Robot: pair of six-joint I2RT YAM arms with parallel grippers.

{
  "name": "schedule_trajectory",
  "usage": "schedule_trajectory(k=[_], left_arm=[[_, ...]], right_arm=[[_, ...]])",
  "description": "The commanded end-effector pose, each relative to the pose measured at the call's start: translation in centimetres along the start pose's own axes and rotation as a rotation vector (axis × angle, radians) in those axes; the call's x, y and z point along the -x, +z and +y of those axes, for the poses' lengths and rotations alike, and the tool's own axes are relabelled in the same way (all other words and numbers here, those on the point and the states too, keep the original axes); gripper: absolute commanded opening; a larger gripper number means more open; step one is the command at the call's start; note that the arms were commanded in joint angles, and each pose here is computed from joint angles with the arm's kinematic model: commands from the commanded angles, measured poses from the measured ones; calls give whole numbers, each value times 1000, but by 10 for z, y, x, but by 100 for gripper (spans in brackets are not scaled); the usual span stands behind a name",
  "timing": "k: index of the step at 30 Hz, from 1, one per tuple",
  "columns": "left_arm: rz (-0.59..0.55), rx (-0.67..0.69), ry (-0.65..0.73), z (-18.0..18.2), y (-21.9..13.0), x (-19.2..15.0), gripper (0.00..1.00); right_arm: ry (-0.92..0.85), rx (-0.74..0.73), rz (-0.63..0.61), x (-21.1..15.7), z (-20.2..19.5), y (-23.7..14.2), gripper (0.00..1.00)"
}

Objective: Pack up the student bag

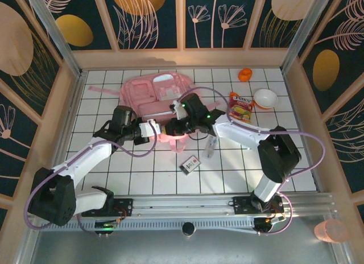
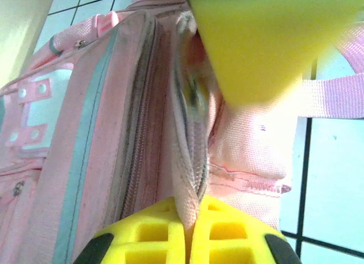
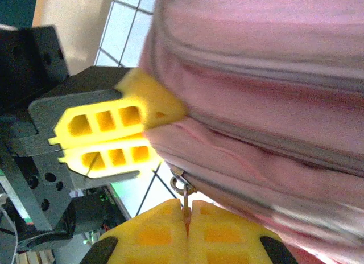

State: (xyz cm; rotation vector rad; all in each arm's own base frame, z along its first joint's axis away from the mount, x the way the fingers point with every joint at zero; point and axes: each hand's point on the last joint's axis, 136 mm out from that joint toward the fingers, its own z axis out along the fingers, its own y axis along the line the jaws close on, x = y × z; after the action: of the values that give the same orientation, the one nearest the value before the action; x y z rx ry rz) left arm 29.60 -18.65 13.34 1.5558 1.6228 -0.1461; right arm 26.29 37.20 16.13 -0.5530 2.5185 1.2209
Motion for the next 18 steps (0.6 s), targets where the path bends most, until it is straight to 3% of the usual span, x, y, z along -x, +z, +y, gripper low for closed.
schedule_trajectory(k=[1, 6, 10, 11, 14, 16, 18], left_arm=[[82, 94, 54, 12, -12, -19, 0], [95, 104, 45, 12, -19, -24, 0], [78, 83, 23, 9, -21, -19, 0], [55, 65, 8, 8, -22, -13, 6], [-96, -52, -53, -2, -32, 24, 40], [-189, -103, -109, -2, -39, 51, 52], [-242, -147, -138, -8, -39, 71, 58]], right_arm=[[-7, -42, -50, 5, -18, -42, 0], [10, -108, -36, -3, -53, -49, 0], [-8, -85, -23, -4, -47, -41, 0], [-22, -67, -30, -2, -39, -38, 0], [-53, 3, -43, 1, -11, -30, 0], [-73, 38, -45, 2, 6, -25, 0], [-80, 63, -47, 2, 18, -20, 0]])
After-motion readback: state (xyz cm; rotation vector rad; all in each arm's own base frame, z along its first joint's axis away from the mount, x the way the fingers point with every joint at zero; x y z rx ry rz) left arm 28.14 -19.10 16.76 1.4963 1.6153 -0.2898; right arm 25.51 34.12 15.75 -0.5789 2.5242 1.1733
